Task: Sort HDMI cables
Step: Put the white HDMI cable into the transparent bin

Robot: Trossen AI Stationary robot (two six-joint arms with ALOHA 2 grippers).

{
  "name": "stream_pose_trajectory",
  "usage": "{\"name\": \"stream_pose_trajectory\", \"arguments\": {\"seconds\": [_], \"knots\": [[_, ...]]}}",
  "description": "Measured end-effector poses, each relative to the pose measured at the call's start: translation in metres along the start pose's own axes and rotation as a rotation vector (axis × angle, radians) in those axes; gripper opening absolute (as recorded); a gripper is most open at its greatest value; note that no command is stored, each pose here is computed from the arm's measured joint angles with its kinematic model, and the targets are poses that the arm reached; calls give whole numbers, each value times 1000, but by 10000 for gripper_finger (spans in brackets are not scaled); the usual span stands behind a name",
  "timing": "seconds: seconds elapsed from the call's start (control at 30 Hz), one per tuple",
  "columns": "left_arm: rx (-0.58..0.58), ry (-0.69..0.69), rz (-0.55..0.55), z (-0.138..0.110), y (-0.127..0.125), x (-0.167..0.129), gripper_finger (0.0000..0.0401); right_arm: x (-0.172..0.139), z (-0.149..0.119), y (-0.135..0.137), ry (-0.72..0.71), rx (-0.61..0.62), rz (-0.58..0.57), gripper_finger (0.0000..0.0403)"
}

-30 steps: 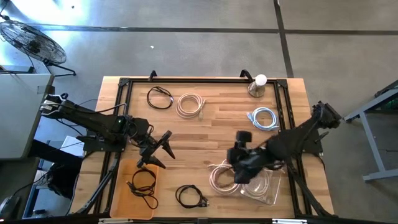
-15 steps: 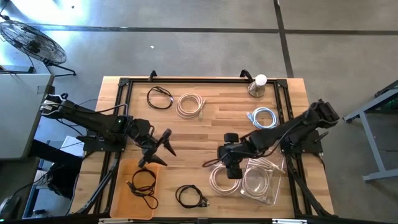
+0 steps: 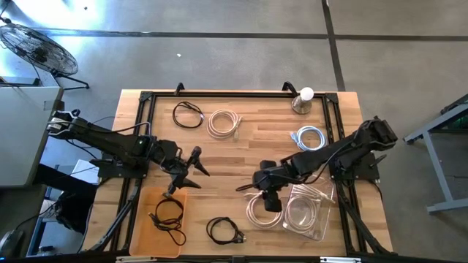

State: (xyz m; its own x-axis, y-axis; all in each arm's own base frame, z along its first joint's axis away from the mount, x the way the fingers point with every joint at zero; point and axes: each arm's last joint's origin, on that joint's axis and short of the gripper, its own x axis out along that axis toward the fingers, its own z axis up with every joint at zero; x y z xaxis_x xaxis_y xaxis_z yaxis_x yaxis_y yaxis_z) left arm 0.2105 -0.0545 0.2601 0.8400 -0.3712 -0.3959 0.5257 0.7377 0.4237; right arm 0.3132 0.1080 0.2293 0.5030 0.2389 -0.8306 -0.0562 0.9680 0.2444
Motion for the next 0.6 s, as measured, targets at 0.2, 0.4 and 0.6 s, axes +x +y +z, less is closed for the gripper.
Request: {"name": "stream_pose_trajectory", "arguments": {"seconds": [0.2,0.4,0.6], "knots": [[-1,0,0,0,0,0,257,22,3,2,27,-56,55,156],[-1,0,0,0,0,0,257,39,4,1,124,-84,27,156],[-2,1,-1,0,0,0,257,51,-1,-3,225,-76,-12,156]]}}
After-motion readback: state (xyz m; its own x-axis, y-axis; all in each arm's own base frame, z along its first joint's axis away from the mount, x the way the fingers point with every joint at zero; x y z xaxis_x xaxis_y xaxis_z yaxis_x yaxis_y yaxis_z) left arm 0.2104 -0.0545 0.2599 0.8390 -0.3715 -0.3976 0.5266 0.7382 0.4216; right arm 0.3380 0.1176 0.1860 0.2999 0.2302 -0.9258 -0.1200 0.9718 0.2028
